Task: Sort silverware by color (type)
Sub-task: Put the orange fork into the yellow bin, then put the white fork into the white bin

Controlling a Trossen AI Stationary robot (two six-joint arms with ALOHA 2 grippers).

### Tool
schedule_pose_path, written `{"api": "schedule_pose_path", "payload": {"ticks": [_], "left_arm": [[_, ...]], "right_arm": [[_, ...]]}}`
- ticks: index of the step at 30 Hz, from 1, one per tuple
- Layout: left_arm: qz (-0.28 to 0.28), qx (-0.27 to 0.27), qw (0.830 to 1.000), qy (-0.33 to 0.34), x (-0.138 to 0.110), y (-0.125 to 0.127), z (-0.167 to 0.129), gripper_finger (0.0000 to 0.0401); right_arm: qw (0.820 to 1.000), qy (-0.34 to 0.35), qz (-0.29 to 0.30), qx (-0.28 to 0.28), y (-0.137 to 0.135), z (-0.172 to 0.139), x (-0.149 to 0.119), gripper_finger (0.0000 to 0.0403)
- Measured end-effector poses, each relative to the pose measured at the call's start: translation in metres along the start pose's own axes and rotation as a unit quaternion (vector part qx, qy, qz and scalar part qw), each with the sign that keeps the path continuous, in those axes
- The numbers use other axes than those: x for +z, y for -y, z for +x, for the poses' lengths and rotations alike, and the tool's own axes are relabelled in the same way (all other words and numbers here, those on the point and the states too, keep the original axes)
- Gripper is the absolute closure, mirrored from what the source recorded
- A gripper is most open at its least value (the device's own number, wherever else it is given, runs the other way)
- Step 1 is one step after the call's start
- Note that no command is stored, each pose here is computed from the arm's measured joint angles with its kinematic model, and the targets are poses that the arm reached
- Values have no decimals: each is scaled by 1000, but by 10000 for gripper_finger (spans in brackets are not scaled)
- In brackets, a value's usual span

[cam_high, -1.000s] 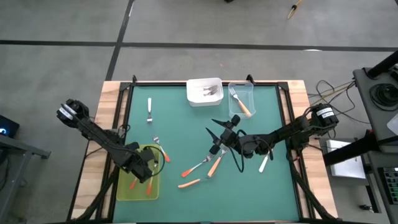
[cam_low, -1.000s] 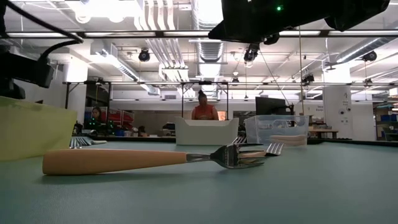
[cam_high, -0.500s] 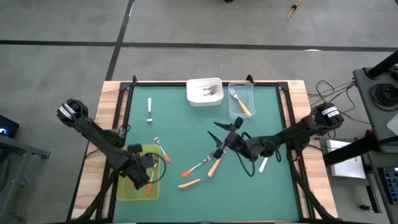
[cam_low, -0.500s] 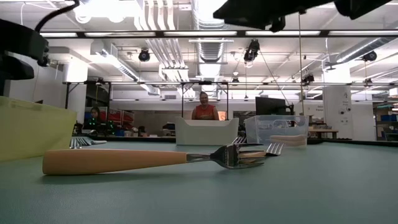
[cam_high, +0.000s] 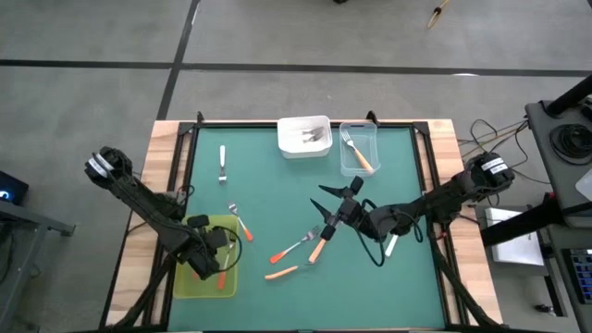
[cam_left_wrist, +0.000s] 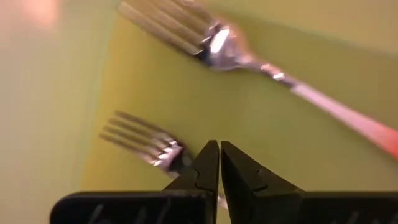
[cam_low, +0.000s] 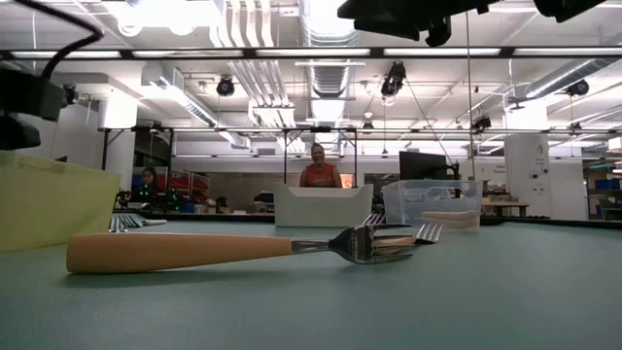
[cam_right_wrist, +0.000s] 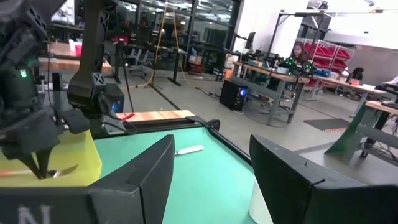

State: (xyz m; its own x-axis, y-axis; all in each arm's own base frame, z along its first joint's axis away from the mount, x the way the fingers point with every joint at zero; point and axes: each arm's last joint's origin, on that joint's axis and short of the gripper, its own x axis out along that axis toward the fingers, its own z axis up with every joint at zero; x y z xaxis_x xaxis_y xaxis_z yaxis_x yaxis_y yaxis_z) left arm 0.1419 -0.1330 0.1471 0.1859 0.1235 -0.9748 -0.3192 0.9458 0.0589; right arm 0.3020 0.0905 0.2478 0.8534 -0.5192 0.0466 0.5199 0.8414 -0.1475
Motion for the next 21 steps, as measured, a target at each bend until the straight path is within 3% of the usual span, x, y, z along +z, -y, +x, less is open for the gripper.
{"api": "schedule_pose_path", "payload": {"ticks": [8, 15, 21], "left_arm": [[-62, 33, 997, -6, -8, -12, 10, 401], [-58, 81, 994, -38, -9, -18, -3, 401], [-36, 45, 998, -6, 5, -5, -28, 401]], "right_arm": [[1000, 0, -5, -1, 1, 0, 0, 202], [1000, 0, -20, -2, 1, 1, 0, 202], [1000, 3, -21, -3, 2, 0, 3, 202]]}}
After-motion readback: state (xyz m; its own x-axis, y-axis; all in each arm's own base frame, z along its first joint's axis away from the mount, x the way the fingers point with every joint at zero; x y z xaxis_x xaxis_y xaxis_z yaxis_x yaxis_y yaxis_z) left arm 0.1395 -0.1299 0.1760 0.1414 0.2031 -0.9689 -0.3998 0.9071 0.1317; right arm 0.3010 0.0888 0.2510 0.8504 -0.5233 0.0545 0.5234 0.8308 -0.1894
